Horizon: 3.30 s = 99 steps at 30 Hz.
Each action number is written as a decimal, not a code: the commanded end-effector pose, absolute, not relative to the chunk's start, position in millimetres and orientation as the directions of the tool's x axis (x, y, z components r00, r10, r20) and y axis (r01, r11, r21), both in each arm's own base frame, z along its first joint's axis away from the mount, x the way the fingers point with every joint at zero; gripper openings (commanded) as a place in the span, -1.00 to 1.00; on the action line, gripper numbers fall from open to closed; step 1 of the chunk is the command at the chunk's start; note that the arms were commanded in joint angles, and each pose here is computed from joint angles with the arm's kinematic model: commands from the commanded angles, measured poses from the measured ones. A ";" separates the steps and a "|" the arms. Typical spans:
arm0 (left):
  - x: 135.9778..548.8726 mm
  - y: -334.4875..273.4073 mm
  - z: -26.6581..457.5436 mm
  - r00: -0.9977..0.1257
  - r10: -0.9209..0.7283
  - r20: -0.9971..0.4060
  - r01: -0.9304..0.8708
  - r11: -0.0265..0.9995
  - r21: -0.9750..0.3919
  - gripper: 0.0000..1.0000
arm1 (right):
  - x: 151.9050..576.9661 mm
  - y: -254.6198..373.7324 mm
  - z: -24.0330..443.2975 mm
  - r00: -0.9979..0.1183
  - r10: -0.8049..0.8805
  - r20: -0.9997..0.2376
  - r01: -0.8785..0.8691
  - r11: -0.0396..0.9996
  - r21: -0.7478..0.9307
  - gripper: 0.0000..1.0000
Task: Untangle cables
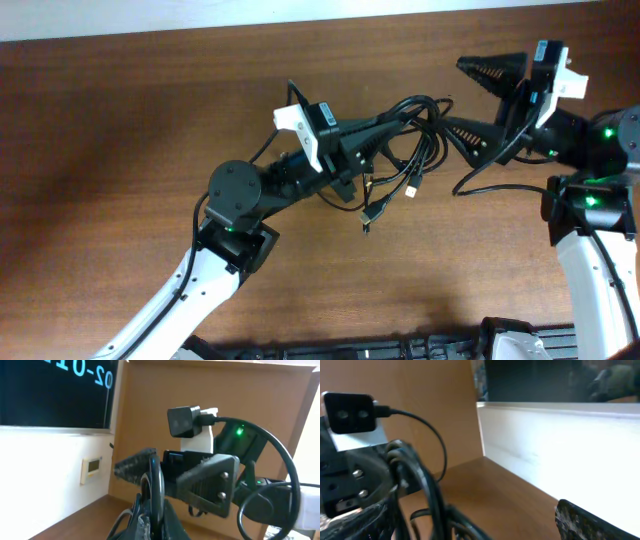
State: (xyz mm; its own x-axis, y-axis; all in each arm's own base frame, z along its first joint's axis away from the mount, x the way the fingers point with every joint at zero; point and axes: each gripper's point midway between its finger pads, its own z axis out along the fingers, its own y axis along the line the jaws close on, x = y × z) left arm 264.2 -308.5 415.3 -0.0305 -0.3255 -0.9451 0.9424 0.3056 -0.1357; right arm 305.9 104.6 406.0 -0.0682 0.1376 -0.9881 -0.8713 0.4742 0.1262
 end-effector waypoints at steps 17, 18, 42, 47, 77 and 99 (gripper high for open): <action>270.1 -311.2 405.0 -0.063 -0.280 -0.958 0.919 0.357 -0.165 -1.00 | 308.5 120.7 395.1 0.044 -0.403 -0.914 -0.626 0.702 -0.340 0.97; 263.2 -316.3 404.8 -0.068 -0.276 -0.959 0.929 0.332 -0.162 -1.00 | 312.2 117.0 394.6 0.035 -0.410 -0.912 -0.608 0.716 -0.345 0.97; 269.7 -277.5 401.6 -0.220 -0.251 -0.943 0.948 0.173 -0.267 -1.00 | 317.3 48.6 297.9 -0.448 -0.524 -0.725 -0.436 0.836 -0.335 0.97; 285.1 -255.0 433.9 -0.276 -0.414 -0.867 0.908 0.184 -0.377 -1.00 | 281.7 96.0 281.2 -0.446 -0.491 -0.749 -0.654 0.749 -0.101 0.97; 235.6 -194.3 489.1 0.067 -0.460 -0.885 0.993 0.119 0.013 -1.00 | 309.2 170.6 325.2 -0.558 -0.058 -0.828 -0.715 0.541 0.443 0.97; 173.6 -166.3 535.6 0.233 -0.576 -0.783 0.973 0.137 0.188 -1.00 | 378.1 -2.6 213.8 -0.762 0.262 -0.593 0.069 0.943 0.327 0.97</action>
